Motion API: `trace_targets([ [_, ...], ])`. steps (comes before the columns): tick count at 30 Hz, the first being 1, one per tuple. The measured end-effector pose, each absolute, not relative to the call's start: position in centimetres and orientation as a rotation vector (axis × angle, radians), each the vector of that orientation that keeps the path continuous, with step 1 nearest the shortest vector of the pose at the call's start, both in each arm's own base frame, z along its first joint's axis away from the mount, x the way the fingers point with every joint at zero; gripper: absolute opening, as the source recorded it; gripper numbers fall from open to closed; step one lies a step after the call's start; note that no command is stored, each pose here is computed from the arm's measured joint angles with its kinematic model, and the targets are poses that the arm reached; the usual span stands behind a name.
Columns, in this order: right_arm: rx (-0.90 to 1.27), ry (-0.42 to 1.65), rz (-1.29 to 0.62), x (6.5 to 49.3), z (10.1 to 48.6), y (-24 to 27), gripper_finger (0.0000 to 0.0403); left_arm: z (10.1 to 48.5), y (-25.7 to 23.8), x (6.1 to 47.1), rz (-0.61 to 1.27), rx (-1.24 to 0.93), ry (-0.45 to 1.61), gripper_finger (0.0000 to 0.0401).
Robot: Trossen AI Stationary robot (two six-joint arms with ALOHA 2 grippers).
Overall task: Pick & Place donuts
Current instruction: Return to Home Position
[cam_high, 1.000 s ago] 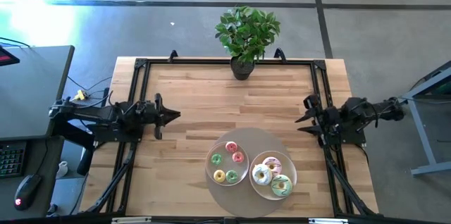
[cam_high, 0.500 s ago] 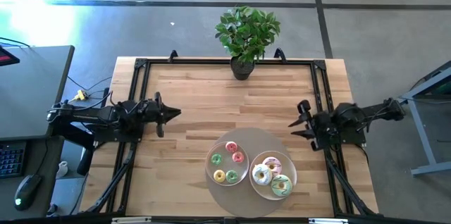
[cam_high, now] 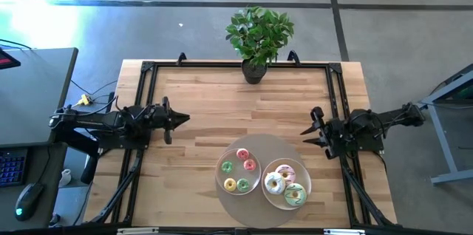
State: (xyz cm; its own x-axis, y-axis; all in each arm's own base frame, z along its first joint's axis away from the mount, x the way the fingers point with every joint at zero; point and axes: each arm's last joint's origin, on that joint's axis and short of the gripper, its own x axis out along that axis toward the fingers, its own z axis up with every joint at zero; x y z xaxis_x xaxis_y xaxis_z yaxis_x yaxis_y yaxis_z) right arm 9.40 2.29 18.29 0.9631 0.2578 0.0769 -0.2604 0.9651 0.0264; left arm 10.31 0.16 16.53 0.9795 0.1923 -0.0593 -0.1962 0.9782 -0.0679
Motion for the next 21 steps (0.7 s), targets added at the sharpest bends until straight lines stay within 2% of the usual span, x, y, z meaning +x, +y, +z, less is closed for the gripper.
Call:
trace_targets([
  [21, 0.003, -0.028, 0.208, 9.7, 16.9, 2.2, 0.0119, 16.5, 0.2, 10.3, 0.196, -0.074, 0.055, 0.0034],
])
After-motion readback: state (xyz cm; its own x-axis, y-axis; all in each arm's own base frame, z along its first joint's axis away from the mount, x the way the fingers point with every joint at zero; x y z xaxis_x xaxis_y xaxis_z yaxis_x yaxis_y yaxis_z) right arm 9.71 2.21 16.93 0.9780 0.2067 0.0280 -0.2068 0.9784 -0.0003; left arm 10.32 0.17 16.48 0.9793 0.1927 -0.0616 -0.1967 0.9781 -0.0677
